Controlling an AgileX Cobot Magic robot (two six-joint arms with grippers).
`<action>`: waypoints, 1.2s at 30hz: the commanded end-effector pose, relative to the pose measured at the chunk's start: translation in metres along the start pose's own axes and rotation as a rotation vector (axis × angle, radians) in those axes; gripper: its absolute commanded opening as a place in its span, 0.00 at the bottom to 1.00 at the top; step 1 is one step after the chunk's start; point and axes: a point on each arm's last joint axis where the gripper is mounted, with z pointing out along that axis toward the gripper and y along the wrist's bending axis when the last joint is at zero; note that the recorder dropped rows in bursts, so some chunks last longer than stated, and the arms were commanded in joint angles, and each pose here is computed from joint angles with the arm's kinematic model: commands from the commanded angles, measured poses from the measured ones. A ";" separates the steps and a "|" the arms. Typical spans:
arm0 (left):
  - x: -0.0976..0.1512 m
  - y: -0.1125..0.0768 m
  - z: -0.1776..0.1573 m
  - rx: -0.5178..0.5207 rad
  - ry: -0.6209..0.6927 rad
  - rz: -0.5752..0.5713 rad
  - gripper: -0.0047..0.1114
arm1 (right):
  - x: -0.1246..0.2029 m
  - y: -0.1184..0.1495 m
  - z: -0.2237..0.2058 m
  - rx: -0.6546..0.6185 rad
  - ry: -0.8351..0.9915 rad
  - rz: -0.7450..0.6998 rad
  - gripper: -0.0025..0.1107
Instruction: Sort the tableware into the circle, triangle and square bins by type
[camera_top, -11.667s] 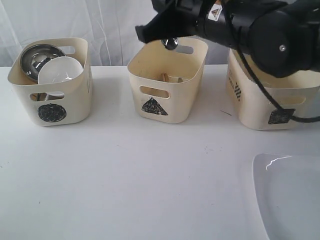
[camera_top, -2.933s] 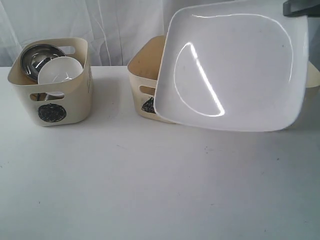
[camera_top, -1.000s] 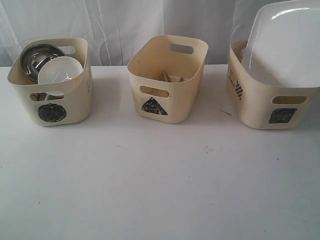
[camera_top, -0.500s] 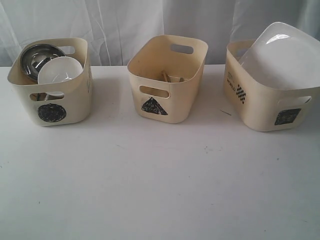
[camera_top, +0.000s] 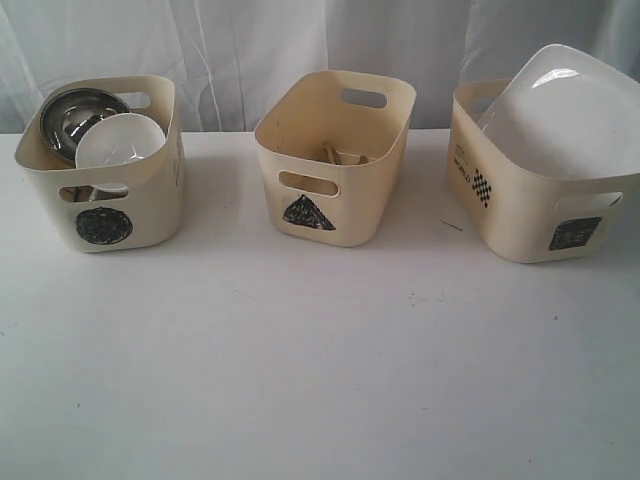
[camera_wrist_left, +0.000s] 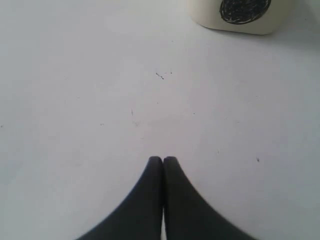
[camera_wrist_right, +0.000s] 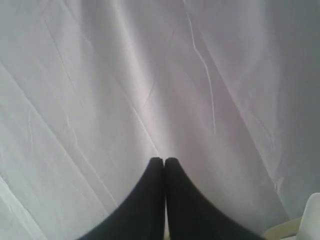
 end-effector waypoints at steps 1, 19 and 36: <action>0.006 0.000 0.001 0.006 0.045 0.004 0.04 | 0.025 0.009 -0.057 -0.095 0.014 -0.206 0.02; 0.006 0.000 0.001 0.006 0.045 0.004 0.04 | 0.105 -0.028 -0.138 -0.108 0.057 -0.491 0.02; 0.006 0.000 0.001 0.011 0.042 -0.005 0.04 | 0.212 -0.088 -0.178 0.056 0.200 -0.441 0.02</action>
